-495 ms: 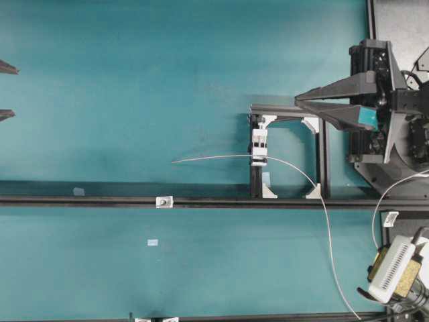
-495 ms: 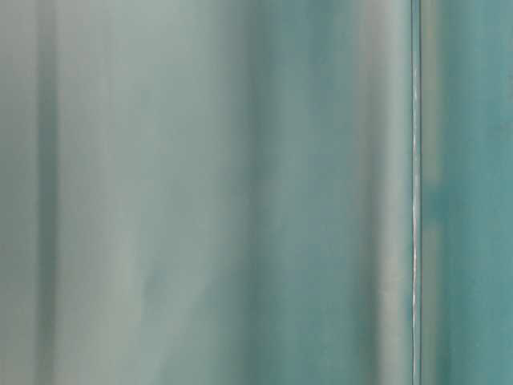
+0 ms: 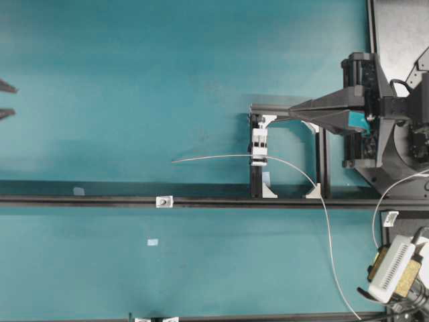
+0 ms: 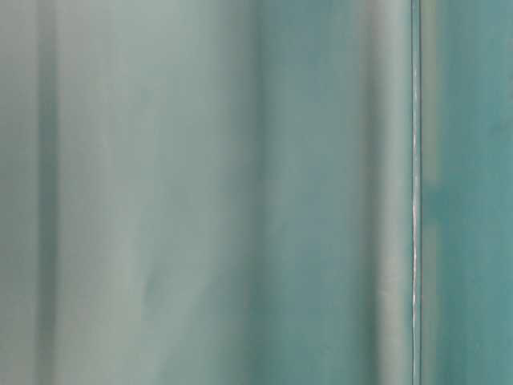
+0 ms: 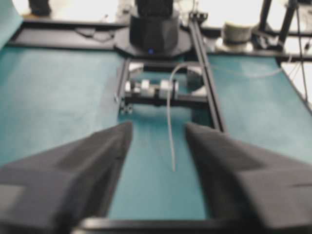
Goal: Insert the wire into the hole on the right side and pull it with the left arm.
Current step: 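Lower the open right gripper toward the white wire on the table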
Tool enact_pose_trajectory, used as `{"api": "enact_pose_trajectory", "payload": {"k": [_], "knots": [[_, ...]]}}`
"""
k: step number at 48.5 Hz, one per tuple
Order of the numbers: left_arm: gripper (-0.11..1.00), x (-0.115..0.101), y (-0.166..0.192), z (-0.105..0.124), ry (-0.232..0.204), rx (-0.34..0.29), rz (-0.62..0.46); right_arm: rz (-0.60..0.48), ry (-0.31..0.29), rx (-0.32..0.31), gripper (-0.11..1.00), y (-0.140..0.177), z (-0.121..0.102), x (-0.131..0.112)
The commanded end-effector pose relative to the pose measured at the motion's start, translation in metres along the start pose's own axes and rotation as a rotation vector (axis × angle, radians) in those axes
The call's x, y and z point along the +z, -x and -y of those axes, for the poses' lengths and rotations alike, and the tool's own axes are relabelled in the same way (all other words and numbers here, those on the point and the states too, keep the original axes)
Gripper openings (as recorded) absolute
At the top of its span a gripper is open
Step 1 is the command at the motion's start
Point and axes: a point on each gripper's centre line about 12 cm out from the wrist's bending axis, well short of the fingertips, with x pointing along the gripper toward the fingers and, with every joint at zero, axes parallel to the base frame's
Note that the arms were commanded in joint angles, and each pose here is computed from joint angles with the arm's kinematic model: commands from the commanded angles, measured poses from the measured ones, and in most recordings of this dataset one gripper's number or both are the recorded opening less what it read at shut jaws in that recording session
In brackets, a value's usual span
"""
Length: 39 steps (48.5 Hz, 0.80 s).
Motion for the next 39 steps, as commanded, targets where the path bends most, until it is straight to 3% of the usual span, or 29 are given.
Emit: {"api": "enact_pose_trajectory", "payload": {"k": [1, 5, 9, 12, 39], "knots": [[0.24, 0.0, -0.005, 0.0, 0.001, 0.003, -0.009, -0.006, -0.014, 0.001, 0.06, -0.004, 0.0, 0.001], [0.47, -0.003, -0.008, -0.001, 0.0, 0.006, -0.029, -0.022, -0.017, 0.0, 0.22, -0.006, 0.0, -0.002], [0.71, -0.006, -0.011, -0.001, 0.0, 0.008, -0.049, -0.04, -0.015, -0.002, 0.48, -0.009, 0.0, -0.006], [0.73, -0.009, -0.014, -0.002, 0.001, 0.009, -0.066, -0.054, -0.015, -0.003, 0.62, -0.011, 0.0, -0.009], [0.74, -0.031, -0.039, -0.002, 0.005, 0.015, -0.188, -0.242, -0.016, -0.02, 0.62, -0.044, 0.003, -0.041]]}}
